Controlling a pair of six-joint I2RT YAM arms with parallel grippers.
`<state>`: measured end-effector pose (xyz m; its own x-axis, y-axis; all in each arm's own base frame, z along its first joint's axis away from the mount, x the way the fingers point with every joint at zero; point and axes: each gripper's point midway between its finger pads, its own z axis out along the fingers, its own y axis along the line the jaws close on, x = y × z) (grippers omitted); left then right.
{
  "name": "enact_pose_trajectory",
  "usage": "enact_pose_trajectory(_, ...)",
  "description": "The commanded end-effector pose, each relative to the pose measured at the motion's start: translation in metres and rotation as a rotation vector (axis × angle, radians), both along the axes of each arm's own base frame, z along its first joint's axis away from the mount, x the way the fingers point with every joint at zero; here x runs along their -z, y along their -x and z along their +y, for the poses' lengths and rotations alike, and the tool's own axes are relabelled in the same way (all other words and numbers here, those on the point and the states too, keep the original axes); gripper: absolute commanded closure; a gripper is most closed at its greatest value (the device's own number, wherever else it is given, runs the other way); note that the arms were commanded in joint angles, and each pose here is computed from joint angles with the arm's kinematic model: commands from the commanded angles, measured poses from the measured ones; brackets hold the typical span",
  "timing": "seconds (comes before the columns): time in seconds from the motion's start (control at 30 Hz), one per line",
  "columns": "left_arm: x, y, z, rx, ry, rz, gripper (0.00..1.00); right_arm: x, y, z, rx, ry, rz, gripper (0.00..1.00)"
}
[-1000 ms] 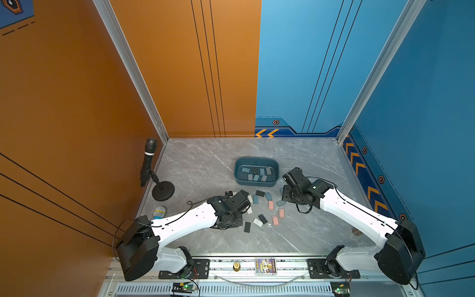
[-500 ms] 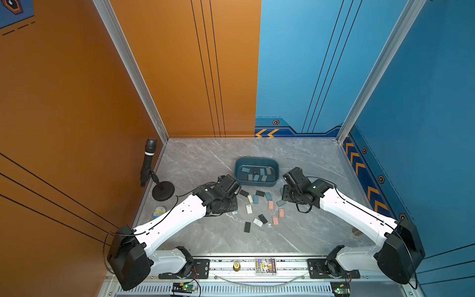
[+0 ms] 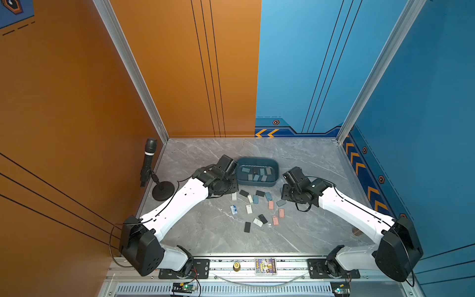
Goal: Put the eraser in the storage box
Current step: Place the eraser in the storage box.
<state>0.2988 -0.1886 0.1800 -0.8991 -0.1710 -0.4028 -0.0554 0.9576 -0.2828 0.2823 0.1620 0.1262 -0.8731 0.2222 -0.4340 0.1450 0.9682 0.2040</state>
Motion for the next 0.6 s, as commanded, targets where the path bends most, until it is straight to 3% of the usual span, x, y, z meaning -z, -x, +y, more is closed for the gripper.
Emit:
enact_pose_trajectory(0.0,-0.005,-0.011,-0.003,0.045,-0.003,0.005,0.83,0.003,-0.001,-0.002,0.011,-0.004,0.007,0.46)
enact_pose_trajectory(0.57,0.016,-0.094,-0.021,0.106,-0.024,0.05,0.85,0.005,-0.004,-0.004,0.031,-0.013,0.016,0.46)
